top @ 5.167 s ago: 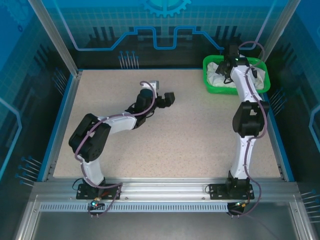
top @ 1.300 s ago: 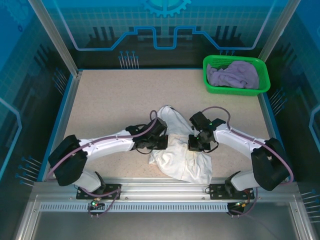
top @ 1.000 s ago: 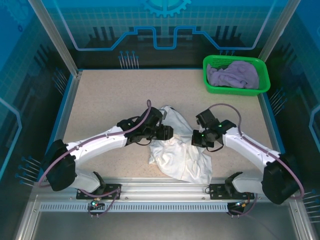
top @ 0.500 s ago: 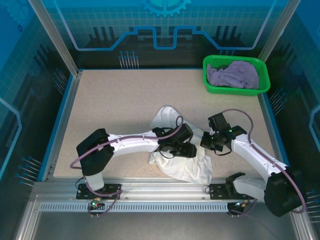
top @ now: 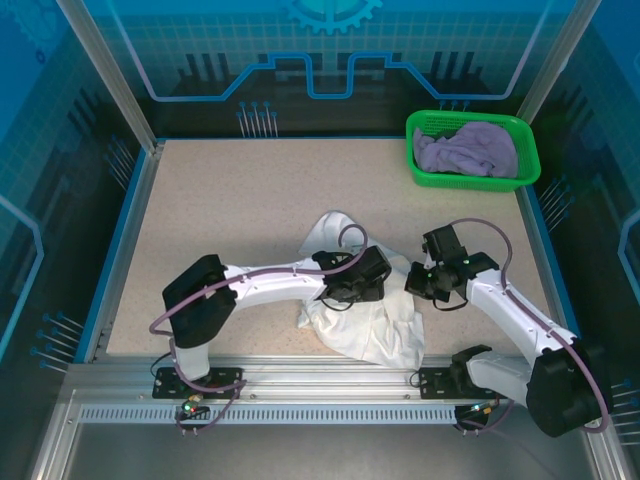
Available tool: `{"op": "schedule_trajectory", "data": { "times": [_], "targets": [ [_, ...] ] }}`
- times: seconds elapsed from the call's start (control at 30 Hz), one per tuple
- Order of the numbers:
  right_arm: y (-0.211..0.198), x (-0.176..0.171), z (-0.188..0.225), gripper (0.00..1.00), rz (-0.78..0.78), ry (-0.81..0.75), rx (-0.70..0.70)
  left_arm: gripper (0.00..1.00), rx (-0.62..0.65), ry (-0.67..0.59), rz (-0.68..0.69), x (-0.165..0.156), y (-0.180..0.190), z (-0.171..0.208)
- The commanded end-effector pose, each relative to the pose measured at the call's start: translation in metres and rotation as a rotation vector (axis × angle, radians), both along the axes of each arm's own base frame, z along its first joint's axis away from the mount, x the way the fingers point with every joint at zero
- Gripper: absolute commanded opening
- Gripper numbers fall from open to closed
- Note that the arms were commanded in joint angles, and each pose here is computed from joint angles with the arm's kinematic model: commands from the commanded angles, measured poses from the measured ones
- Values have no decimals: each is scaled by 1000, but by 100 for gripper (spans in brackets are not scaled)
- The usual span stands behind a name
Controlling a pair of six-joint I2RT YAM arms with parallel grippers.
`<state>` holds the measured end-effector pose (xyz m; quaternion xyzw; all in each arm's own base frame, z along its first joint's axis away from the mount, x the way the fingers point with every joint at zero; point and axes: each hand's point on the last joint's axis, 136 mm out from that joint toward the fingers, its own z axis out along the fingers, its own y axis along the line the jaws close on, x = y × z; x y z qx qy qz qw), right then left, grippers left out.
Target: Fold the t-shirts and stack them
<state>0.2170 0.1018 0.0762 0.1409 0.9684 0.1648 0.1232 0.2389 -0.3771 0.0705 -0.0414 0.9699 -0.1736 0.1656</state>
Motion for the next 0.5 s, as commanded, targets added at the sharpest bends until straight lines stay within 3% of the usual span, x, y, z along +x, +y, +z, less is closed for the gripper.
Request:
{"op": "schedule_trajectory", "data": {
  "times": [0.0,0.17,0.37,0.47],
  "targets": [
    [-3,-2,-1,0,7,-3,2,55,65,-17,34,9,1,-10],
    [-3,-1,1,0,6,-8,3,47,79,-30,33,16,-4,-14],
    [-6,0,1,0,1,-12,-13,4,84,-36,7,18,-8,-14],
    [-7,3,4,0,-6,-23,-16,0,70,-65,-5,25,-3,-1]
  ]
}}
